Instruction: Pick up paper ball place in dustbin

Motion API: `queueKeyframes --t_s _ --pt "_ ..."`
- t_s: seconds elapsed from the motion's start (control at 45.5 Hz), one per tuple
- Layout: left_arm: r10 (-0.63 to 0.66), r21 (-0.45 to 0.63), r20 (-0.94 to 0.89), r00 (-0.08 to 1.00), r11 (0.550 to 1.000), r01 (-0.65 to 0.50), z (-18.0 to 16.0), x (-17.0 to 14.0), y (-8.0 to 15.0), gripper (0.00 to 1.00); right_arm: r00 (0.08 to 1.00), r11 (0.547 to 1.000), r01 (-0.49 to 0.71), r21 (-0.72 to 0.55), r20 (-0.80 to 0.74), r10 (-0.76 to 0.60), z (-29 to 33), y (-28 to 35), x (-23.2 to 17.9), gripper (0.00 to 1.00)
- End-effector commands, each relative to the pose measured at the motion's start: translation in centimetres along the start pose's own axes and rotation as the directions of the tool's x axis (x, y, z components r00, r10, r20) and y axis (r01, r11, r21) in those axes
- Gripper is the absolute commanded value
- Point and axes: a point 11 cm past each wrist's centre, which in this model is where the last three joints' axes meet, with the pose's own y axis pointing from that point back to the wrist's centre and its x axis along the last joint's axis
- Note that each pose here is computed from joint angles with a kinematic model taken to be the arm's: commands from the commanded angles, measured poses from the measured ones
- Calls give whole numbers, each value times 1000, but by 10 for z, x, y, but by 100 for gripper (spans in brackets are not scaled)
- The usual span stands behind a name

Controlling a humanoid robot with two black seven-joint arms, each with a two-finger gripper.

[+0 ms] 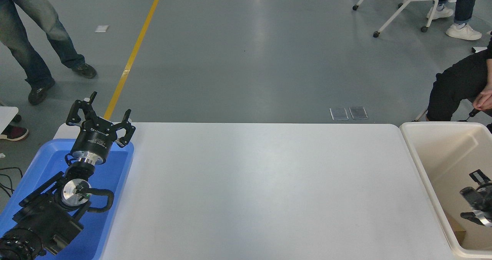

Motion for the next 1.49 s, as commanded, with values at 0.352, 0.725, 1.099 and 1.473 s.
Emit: queueKeyframes --t_s 0.352,0.725,1.099,1.473 --pt "1 0 0 1000 1000 -1 0 0 0 99 999 997 -13 76 34 10 -45 9 23 100" --pt "0 -1 -2 1000 1000 0 0 0 0 99 992 966 -71 249 -86 95 -139 45 73 100" --pt "-3 0 -2 1000 1000 3 0 -1 -1 99 948 901 207 382 -306 -88 -222 148 83 100" --pt "-2 -1 0 1000 1000 2 0 0 0 99 708 759 584 288 -638 -303 -231 276 99 100"
